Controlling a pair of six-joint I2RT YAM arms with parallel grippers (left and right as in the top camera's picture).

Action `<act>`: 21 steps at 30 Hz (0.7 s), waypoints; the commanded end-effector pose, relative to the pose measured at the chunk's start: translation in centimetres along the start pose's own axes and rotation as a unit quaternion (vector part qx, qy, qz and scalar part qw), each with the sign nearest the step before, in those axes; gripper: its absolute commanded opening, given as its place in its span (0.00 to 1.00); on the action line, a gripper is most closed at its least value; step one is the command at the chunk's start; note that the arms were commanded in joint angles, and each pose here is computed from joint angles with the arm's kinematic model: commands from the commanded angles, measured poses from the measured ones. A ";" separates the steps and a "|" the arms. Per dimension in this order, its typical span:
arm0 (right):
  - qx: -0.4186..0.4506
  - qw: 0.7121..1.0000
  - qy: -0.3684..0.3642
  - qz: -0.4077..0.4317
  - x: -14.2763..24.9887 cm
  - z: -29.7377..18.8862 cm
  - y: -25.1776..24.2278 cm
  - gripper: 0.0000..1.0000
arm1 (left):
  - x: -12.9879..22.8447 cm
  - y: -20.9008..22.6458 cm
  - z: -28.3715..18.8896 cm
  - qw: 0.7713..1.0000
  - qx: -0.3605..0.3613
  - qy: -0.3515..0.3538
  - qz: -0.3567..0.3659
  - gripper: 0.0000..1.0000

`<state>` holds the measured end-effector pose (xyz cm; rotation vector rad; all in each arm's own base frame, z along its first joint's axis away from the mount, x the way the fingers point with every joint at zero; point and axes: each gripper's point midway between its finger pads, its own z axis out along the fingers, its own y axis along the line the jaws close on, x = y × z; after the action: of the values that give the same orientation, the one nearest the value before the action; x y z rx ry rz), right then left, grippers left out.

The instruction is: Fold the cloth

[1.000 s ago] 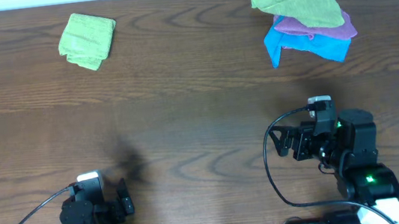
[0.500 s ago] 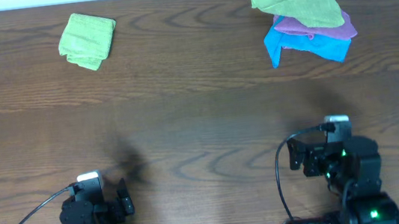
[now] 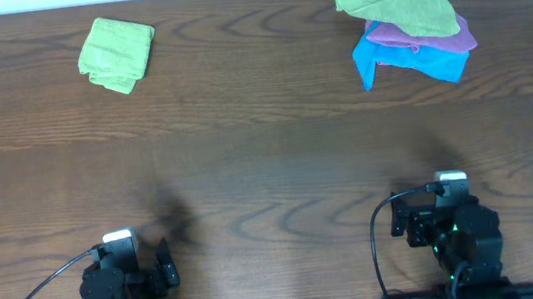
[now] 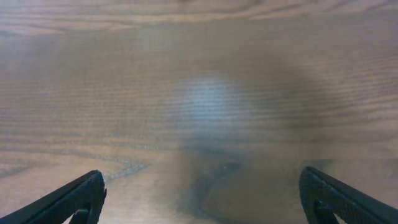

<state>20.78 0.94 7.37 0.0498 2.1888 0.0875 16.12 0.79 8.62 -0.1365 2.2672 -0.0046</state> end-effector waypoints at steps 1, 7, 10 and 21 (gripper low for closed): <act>0.009 1.000 -0.018 -0.010 -0.4 -0.2 -0.3 0.99 | 1.8 0.3 0.1 0.999 -0.008 0.032 0.014 0.95; 0.006 0.998 -0.059 -0.010 -1.8 -0.9 -0.2 0.99 | 1.8 0.3 0.1 0.999 -0.008 0.032 0.014 0.95; 0.004 0.997 -0.079 -0.011 -2.4 -1.4 -0.1 0.99 | 1.8 0.3 0.1 0.999 -0.008 0.032 0.014 0.96; 0.004 0.996 -0.085 -0.011 -2.7 -1.5 -0.1 0.99 | 1.8 0.3 0.1 0.999 -0.008 0.032 0.014 0.95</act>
<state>21.15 0.84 10.61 0.0412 2.0170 0.0832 16.12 0.79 8.64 -0.1365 2.2669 -0.0046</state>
